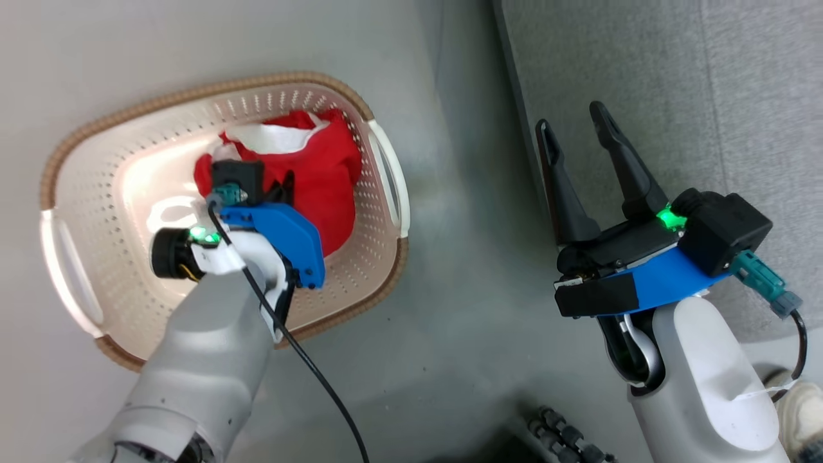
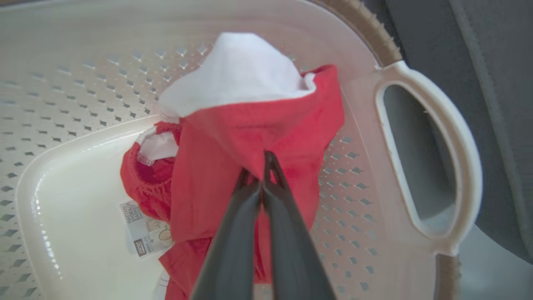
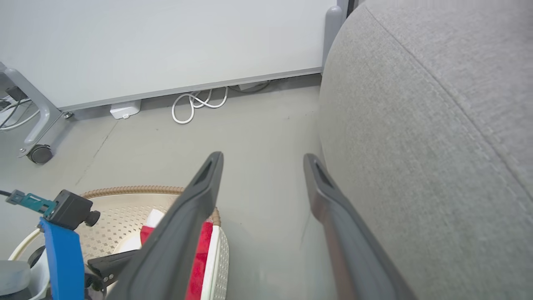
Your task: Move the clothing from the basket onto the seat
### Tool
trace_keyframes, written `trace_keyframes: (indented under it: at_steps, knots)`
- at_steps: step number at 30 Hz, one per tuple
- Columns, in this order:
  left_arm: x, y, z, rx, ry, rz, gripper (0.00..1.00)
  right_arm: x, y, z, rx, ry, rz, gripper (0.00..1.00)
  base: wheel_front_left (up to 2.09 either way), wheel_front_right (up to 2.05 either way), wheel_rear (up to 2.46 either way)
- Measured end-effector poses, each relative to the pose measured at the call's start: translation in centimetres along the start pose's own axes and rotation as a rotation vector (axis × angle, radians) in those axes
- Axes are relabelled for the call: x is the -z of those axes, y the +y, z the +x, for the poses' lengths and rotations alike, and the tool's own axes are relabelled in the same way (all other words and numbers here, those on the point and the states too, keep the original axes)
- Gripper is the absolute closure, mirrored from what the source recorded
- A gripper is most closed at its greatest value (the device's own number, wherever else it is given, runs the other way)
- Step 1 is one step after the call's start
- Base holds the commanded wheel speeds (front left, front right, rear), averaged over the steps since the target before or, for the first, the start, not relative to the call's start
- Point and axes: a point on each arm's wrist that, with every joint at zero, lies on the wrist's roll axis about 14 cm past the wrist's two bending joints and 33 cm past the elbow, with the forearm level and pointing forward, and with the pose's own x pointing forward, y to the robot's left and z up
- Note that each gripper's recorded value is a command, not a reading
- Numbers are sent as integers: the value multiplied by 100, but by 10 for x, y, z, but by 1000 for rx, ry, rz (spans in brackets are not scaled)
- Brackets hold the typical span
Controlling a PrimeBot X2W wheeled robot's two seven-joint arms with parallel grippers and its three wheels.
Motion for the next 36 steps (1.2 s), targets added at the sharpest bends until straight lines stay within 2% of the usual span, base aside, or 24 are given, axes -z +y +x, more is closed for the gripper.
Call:
trace_keyframes:
  at_steps: [5, 17, 27, 36]
  knots:
    - [-15, -16, -29, 30, -53, 16, 100, -24, 7, -9, -14, -35, -10, 0, 0, 0, 0]
    - [-49, -75, -120, 137, -216, 159, 100, -69, 30, -61, -41, -86, -7, 0, 0, 0, 0]
    - [-108, -131, -200, 212, -470, 317, 100, -104, 59, -103, -112, -155, -3, 0, 0, 0, 0]
    - [-166, -186, -278, 274, -716, 456, 100, -114, 83, -134, -175, -183, -8, 0, 0, 0, 0]
